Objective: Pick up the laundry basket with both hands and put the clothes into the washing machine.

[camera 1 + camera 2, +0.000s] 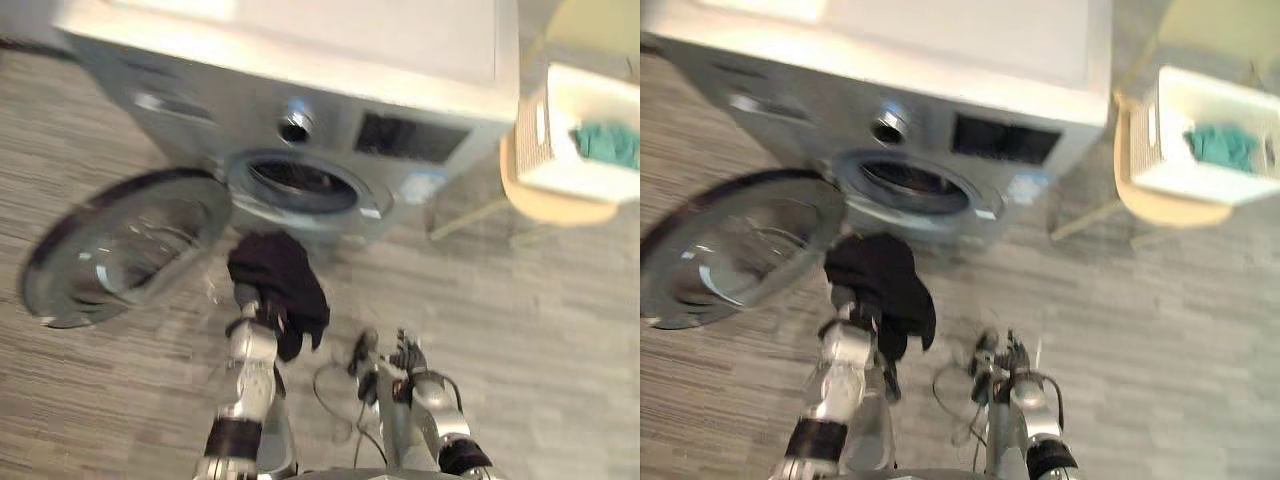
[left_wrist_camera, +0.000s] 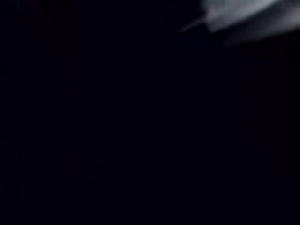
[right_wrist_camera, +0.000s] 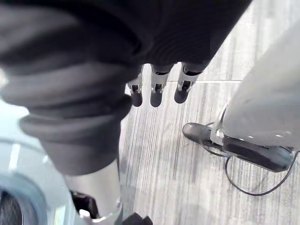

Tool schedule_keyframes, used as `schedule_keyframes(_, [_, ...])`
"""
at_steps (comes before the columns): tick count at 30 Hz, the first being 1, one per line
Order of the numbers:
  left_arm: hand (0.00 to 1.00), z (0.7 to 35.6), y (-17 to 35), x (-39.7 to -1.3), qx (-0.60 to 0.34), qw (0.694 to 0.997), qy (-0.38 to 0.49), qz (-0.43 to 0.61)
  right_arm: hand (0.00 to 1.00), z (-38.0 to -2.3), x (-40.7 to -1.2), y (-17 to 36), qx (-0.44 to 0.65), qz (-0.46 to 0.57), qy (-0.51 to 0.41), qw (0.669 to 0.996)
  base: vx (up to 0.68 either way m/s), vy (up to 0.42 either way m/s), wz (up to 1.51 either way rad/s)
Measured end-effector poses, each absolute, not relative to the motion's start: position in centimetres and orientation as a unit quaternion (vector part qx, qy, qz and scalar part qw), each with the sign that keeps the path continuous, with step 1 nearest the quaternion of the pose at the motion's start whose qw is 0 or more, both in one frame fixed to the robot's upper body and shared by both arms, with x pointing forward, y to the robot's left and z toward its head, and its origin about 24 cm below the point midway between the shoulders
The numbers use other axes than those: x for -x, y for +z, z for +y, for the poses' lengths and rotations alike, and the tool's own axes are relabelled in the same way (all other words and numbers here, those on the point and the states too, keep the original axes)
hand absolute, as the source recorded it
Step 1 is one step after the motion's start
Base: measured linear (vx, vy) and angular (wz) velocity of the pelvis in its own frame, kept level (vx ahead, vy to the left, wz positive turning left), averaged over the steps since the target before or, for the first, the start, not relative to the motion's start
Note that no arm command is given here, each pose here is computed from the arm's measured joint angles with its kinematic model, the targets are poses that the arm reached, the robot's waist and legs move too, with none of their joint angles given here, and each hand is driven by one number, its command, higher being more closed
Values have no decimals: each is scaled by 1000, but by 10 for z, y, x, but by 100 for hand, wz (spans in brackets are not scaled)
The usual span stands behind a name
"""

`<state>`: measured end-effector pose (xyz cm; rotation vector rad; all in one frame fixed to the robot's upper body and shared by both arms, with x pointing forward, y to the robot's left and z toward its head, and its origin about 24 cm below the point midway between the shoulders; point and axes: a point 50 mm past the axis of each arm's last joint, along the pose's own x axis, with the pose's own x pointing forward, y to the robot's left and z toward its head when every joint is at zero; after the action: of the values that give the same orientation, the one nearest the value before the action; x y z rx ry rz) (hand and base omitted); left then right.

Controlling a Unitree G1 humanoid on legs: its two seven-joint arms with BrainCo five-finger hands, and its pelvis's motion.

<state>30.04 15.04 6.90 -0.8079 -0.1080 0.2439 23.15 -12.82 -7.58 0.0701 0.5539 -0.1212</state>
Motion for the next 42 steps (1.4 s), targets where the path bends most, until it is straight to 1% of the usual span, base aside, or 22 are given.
schedule_keyframes(1, [100,153,79,-308,402,904,124,-70,0,-126,-234,-72,-49,264,-60,962,47,-133,-33])
schedule_keyframes(3, [100,170,128,-330,448,867,155,-152,0,-118,-243,-55,-106,218,-54,969,62,-83,-24])
schedule_keyframes(4, [100,175,138,-333,458,858,160,-169,0,-117,-245,-50,-121,205,-53,970,32,-34,-23])
schedule_keyframes(5, [100,179,162,-339,473,842,159,-206,0,-112,-249,-41,-152,182,-48,970,8,-20,-16])
schedule_keyframes(6, [100,181,175,-342,477,836,155,-224,0,-110,-251,-37,-172,170,-46,969,5,-21,-11])
schedule_keyframes(8, [100,194,212,-345,474,822,146,-280,0,-99,-256,-19,-253,128,-24,959,-4,-15,15])
schedule_keyframes(11, [100,206,243,-345,458,817,141,-323,0,-86,-258,-2,-328,90,15,940,-33,2,17])
schedule_keyframes(15, [100,216,279,-344,445,808,126,-365,0,-85,-261,13,-400,50,33,914,-92,-41,26])
schedule_keyframes(19, [100,226,307,-351,463,796,120,-372,0,-87,-262,25,-431,18,43,901,-131,-53,6])
schedule_keyframes(23, [100,210,360,-348,433,802,64,-406,0,-82,-262,34,-452,0,68,890,-87,-46,-5])
schedule_keyframes(27, [100,187,410,-334,400,799,6,-449,0,-82,-263,42,-466,-18,81,881,-13,-18,-4])
schedule_keyframes(30, [100,175,422,-329,391,798,-16,-459,0,-82,-263,43,-466,-21,82,881,0,0,0])
schedule_keyframes(36, [100,178,402,-341,395,811,4,-431,0,-92,-263,31,-453,0,54,890,31,-10,8])
schedule_keyframes(40, [100,188,383,-358,390,835,39,-387,0,-99,-262,24,-436,14,36,899,-14,-30,21])
schedule_keyframes(42, [100,210,367,-362,381,842,78,-373,0,-103,-261,16,-422,28,21,906,-67,-6,-76])
